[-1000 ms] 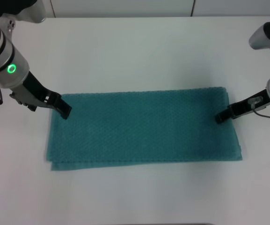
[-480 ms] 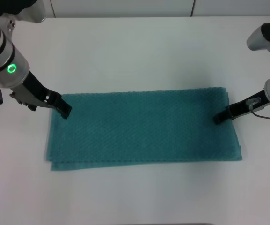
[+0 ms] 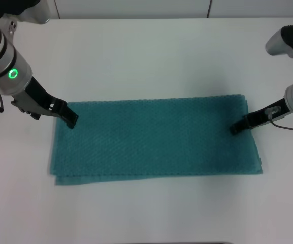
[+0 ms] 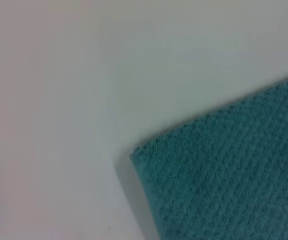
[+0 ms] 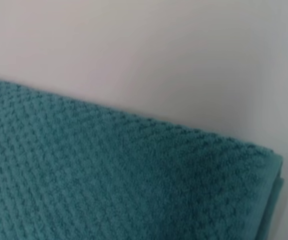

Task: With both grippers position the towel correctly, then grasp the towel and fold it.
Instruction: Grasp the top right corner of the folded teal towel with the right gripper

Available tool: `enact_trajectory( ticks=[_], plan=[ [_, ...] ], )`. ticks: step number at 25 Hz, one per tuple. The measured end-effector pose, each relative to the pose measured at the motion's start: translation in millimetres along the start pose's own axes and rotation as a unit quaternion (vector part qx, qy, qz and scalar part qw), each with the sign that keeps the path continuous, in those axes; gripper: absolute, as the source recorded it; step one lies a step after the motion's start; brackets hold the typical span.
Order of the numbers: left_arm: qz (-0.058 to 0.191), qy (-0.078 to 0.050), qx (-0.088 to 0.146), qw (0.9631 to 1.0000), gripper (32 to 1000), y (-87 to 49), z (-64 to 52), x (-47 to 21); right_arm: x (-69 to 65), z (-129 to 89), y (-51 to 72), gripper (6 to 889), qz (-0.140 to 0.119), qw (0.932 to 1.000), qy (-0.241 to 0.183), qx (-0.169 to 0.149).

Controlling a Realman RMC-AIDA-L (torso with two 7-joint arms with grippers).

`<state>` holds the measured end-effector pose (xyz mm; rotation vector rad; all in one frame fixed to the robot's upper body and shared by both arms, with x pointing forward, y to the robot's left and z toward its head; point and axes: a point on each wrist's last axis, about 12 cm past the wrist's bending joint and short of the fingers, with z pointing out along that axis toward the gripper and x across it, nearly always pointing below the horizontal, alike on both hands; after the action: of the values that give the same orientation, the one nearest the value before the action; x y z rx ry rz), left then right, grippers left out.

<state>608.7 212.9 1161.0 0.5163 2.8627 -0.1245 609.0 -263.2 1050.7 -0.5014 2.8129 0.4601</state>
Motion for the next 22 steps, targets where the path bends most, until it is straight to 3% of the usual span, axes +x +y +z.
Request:
enact_trajectory(
  ticks=[18, 21, 22],
  plan=[
    [0.0, 0.0, 0.0, 1.0, 918, 0.0, 0.0, 0.0, -1.6, 3.5, 6.8, 540, -0.01, 0.9999, 0.002, -0.007],
    [0.0, 0.0, 0.0, 1.0, 918, 0.0, 0.0, 0.0, -1.3, 4.0, 7.3, 324, -0.017, 0.9998, 0.002, -0.008],
    [0.0, 0.0, 0.0, 1.0, 918, 0.0, 0.0, 0.0, -0.7, 4.2, 7.2, 308, -0.02, 0.9998, 0.002, -0.009]
  ],
)
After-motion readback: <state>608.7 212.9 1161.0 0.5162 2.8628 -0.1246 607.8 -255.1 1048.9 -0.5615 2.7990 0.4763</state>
